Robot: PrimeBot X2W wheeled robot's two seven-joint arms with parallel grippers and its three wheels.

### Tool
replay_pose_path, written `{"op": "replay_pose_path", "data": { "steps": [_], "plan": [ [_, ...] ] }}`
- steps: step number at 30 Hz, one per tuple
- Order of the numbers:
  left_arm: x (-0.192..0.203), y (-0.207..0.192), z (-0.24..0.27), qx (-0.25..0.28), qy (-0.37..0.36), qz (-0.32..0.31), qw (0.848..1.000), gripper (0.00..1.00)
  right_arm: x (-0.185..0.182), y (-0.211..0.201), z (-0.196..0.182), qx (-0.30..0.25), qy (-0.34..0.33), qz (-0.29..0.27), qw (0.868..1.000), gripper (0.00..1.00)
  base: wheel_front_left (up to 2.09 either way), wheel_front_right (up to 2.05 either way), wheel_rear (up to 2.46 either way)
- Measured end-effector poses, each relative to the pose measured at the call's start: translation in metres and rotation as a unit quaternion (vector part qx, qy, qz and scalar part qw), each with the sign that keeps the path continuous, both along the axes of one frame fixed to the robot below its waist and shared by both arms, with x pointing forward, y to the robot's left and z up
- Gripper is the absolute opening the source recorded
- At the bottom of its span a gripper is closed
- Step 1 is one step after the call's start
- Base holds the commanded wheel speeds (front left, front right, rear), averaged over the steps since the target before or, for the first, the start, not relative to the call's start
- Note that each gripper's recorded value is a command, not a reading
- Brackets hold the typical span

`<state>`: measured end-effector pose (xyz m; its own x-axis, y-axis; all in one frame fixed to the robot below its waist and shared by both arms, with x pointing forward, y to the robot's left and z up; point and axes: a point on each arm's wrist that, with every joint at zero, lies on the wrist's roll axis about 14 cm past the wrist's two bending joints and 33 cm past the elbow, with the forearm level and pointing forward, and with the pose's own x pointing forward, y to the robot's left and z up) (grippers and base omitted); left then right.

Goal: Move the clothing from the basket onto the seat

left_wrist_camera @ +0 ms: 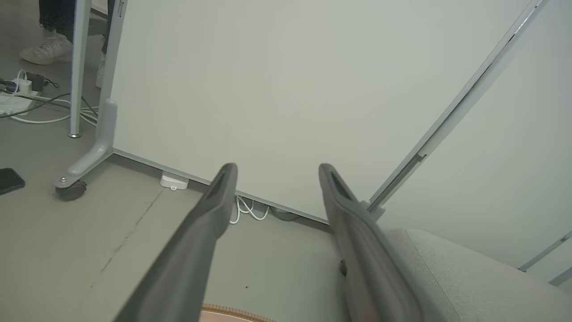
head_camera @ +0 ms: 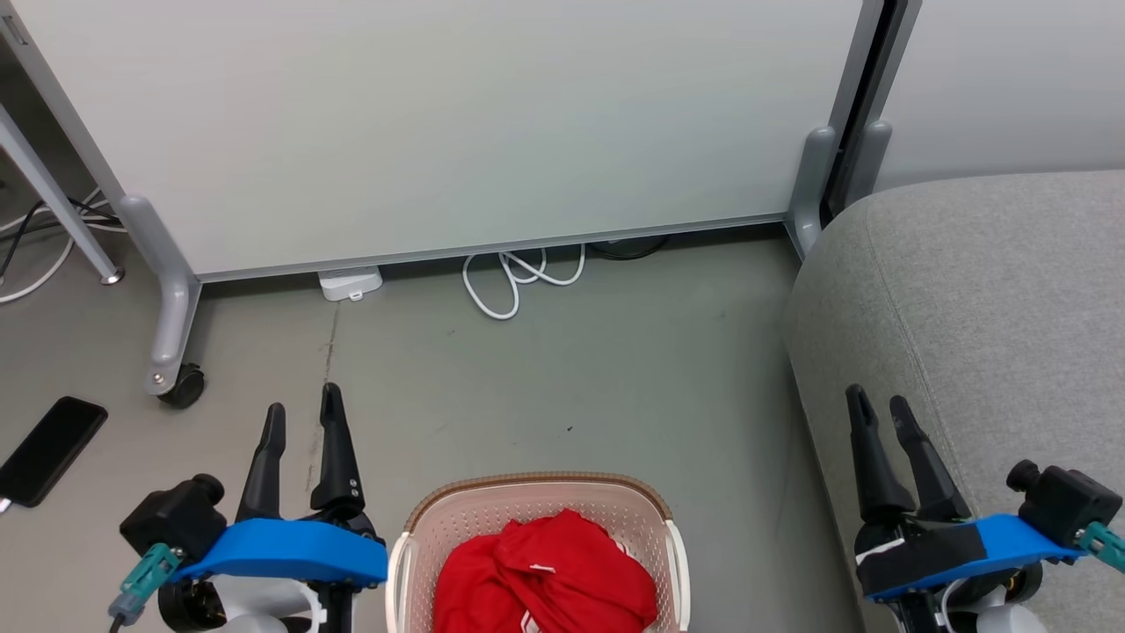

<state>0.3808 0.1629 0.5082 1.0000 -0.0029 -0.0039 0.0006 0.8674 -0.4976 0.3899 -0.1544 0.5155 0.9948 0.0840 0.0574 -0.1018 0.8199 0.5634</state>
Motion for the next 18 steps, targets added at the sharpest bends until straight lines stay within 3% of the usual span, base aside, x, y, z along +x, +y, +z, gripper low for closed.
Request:
{"op": "replay_pose_path", "data": {
  "steps": [18],
  "plan": [
    [0.002, -0.01, 0.0, 0.099, -0.014, -0.01, 0.995, 1.0, 0.004, 0.015, 0.0, -0.097, -0.019, 0.021, 0.995, 1.0, 0.0, 0.0, 0.0]
  ]
}}
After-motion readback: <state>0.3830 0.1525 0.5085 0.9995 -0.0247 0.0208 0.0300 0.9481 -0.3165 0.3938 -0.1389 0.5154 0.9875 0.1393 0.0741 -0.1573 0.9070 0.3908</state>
